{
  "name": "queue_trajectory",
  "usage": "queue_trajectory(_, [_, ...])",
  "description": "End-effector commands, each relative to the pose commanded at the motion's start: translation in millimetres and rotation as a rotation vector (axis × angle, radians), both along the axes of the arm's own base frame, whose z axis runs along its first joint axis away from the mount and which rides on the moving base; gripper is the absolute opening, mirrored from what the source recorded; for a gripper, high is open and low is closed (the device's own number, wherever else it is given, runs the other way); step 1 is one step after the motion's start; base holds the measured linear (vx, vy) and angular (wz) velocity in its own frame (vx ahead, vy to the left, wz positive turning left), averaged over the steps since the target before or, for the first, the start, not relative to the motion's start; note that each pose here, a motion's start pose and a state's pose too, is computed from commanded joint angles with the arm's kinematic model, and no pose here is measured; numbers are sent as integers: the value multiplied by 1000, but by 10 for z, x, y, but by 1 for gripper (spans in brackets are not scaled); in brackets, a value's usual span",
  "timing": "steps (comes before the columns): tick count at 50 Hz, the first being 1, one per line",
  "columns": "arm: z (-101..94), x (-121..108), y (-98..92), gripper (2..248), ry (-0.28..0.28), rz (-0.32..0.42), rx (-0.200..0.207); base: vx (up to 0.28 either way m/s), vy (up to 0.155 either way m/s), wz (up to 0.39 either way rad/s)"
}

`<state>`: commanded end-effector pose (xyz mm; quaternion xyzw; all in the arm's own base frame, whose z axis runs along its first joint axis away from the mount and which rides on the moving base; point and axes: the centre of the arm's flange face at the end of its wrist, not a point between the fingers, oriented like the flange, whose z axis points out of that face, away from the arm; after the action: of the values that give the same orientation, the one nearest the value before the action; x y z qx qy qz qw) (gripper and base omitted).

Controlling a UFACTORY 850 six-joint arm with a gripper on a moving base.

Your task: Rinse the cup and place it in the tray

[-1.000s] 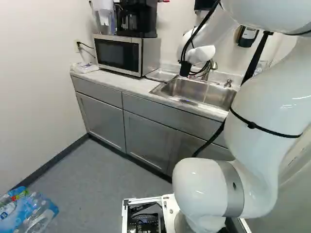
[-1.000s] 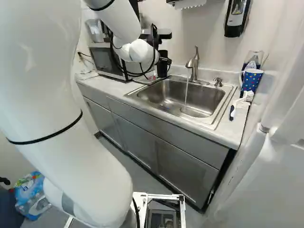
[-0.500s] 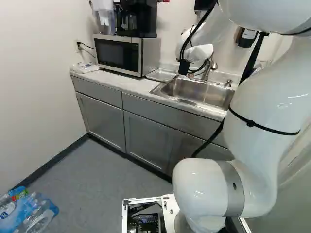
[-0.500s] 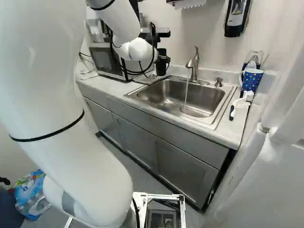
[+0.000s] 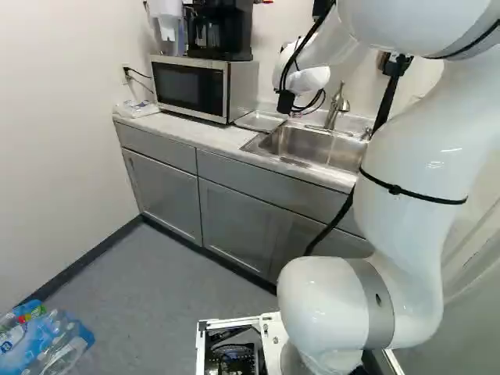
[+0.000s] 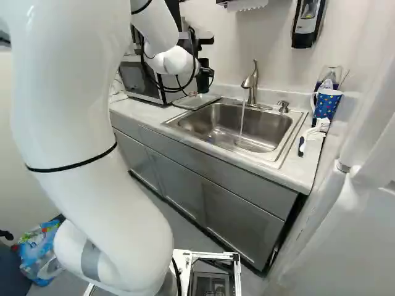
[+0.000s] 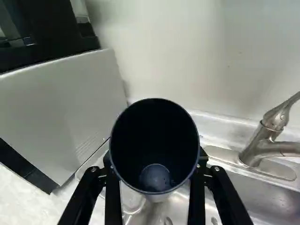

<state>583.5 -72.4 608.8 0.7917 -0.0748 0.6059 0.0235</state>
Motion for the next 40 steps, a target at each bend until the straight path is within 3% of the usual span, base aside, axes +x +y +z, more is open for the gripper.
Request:
queue_trajectory(19, [-22, 283, 245, 125, -5, 45, -1, 0, 0, 0])
queue_trajectory(40, [-253, 451, 421, 125, 38, 75, 3, 0, 0, 0])
